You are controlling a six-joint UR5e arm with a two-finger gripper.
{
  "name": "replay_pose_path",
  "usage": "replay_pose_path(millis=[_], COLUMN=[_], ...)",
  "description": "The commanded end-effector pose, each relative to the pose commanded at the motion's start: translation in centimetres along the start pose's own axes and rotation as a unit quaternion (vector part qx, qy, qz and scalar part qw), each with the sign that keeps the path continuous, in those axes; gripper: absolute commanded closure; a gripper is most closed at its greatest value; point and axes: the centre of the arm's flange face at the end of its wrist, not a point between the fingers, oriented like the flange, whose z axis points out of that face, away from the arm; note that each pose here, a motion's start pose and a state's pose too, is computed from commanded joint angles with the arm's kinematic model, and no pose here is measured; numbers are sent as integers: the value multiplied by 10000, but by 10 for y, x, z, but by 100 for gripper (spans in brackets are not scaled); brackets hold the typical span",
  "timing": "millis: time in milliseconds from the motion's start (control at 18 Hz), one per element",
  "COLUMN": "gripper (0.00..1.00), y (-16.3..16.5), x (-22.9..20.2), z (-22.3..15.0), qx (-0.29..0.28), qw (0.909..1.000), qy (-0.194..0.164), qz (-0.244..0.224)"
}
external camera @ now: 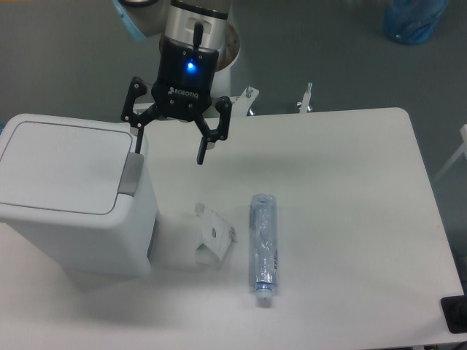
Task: Open the trash can
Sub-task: 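Lower the gripper finger against the grey lid tab and press it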
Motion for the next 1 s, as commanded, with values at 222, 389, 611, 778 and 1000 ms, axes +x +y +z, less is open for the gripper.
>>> replay_pose_path(millis=[222, 389, 611, 778, 1000], gripper=[0, 0, 0, 0, 0], y=[0, 1, 9, 12, 14], x=[-15, -16, -18, -14, -9], z=[27, 30, 38, 42, 44], qx=[-200, -240, -328, -370, -404], qw=[9997, 9996, 9993, 9990, 9989], qy=[40, 49, 74, 108, 137], qz=[-99, -128, -176, -203, -192])
